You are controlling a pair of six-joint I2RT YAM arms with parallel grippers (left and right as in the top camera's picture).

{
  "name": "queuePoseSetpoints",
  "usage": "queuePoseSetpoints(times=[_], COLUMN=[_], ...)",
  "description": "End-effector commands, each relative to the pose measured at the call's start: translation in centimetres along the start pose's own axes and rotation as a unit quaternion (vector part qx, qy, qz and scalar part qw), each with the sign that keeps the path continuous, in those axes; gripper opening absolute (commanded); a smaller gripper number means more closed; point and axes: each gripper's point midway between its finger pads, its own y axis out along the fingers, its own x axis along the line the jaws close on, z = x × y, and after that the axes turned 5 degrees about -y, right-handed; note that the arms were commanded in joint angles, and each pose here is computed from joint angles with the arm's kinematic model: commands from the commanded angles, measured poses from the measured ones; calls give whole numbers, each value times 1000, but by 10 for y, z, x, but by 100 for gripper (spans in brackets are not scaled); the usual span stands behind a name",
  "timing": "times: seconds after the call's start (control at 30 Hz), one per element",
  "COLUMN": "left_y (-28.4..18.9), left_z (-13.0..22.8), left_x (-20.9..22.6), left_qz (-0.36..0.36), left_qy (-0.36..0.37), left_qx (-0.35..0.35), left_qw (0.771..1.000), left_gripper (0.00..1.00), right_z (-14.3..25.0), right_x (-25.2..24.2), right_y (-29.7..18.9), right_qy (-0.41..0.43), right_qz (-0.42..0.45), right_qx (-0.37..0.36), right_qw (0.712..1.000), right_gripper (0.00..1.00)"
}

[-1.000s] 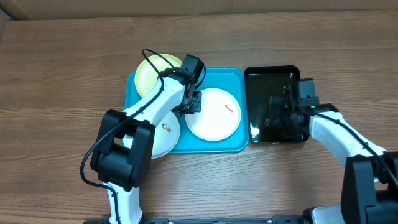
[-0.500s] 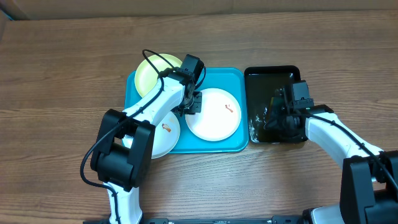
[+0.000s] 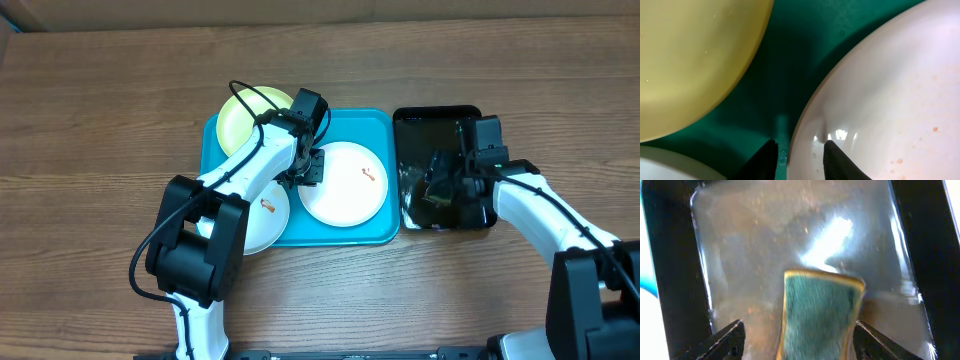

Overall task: Clean dirty plates on tray and stack at the side
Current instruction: 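Grasp the green sponge in the black tray with right gripper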

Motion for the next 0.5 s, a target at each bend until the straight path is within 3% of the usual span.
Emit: queuePoseSetpoints(times=[0.0, 0.2, 0.23, 0.27, 0.37, 0.4, 0.43, 0.47], left_y=[4, 4, 4, 4, 4, 4, 4, 4], left_z=[4, 4, 4, 4, 4, 4, 4, 4], left_x=[-2, -1, -2, -2, -2, -2, -1, -1], left_qz=[4, 3, 4, 4, 4, 4, 3, 3], left_qy=[1, 1, 1, 1, 1, 1, 1, 1], left_qx=[9, 9, 9, 9, 9, 9, 10, 10], left_qw=[1000, 1000, 1000, 1000, 1000, 1000, 1000, 1000], left_gripper=[32, 32, 32, 32, 32, 32, 33, 34], right_z=[13, 16, 16, 14, 4, 0, -2, -3], right_x=[-9, -10, -10, -9, -2, 2, 5, 7], right_y=[16, 27, 27, 27, 21, 16, 11, 6], right_qy=[2, 2, 2, 1, 1, 2, 2, 2], right_qz=[17, 19, 19, 18, 5, -2, -6, -8], right_qx=[19, 25, 25, 22, 16, 19, 23, 31], right_qw=[1000, 999, 1000, 1000, 1000, 1000, 1000, 999], right_gripper=[65, 33, 23, 4, 4, 31, 48, 50])
